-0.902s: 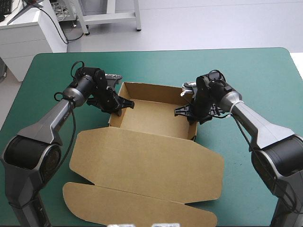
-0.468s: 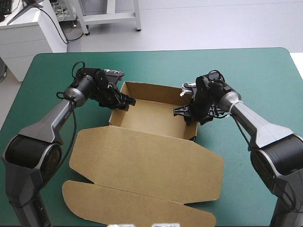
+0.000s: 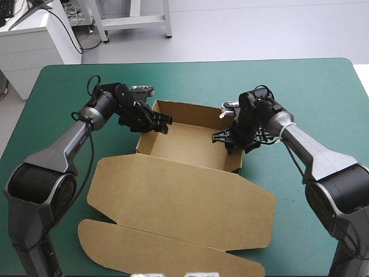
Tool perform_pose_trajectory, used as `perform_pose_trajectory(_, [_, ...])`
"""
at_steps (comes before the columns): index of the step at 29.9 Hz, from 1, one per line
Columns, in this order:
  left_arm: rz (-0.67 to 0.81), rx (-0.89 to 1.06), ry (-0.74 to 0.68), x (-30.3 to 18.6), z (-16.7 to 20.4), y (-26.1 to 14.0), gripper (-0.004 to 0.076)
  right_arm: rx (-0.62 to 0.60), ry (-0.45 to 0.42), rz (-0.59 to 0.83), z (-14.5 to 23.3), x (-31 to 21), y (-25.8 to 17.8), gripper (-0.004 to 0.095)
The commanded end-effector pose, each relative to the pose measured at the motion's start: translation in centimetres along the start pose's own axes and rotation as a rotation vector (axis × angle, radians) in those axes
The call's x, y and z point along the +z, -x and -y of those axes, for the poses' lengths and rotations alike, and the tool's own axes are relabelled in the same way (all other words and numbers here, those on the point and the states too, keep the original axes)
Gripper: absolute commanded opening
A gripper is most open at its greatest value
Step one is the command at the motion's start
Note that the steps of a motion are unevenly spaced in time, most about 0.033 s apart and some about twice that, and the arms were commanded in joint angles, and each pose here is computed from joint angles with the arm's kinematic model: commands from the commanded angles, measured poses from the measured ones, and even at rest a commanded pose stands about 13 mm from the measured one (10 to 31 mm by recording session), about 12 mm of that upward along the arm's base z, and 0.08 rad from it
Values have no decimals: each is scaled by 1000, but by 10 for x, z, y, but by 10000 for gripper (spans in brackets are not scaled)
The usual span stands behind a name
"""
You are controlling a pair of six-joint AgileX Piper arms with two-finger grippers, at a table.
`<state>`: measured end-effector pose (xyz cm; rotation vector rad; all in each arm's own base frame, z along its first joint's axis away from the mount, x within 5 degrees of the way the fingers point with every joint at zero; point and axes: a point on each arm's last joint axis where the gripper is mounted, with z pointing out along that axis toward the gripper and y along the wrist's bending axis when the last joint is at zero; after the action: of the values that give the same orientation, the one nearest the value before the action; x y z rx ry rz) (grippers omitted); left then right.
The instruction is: Fold the box
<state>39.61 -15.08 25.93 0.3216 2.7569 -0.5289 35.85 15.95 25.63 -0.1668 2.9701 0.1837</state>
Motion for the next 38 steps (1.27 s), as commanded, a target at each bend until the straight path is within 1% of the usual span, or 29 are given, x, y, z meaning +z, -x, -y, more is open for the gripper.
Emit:
perform_pose_trajectory(1, [85, 33, -55, -29, 17, 7, 442, 10, 47, 134, -4, -40, 6, 495])
perform_pose_trajectory(2, [83, 44, -45, -32, 17, 8, 442, 11, 52, 163, -5, -48, 9, 495])
perform_pose_trajectory(4, [84, 72, -19, -39, 17, 10, 442, -2, 34, 205, -4, -61, 13, 495])
perform_pose_trajectory(6, [79, 110, 34, -49, 16, 14, 442, -7, -40, 217, 2, -74, 15, 496])
perform_pose_trajectory(8, [81, 126, 91, -60, 15, 18, 442, 19, -140, 234, 10, -82, 16, 495])
perform_pose_trajectory(9, [80, 132, 120, -65, 14, 19, 442, 31, -146, 251, 12, -88, 15, 495])
perform_pose_trajectory(11, [88, 149, 173, -78, 14, 23, 442, 39, -141, 265, 12, -94, 13, 495])
perform_pose_trajectory(14, [104, 161, 211, -95, 16, 27, 442, 39, -136, 278, 12, -100, 11, 495])
perform_pose_trajectory(16, [116, 162, 209, -105, 19, 29, 442, 42, -122, 285, 11, -104, 9, 495])
perform_pose_trajectory(21, [185, 172, 190, -134, 30, 32, 442, 29, -51, 311, 7, -123, -1, 495])
perform_pose_trajectory(26, [257, 186, 184, -167, 39, 22, 442, 29, -2, 348, 6, -143, -11, 495])
perform_pose_trajectory(29, [304, 192, 147, -189, 48, 13, 442, 31, 20, 352, 5, -147, -14, 495])
perform_pose_trajectory(33, [376, 214, 75, -222, 62, -3, 442, 32, 25, 348, 4, -146, -14, 495])
perform_pose_trajectory(38, [456, 252, 47, -260, 73, -25, 442, 29, 19, 334, 5, -142, -14, 495])
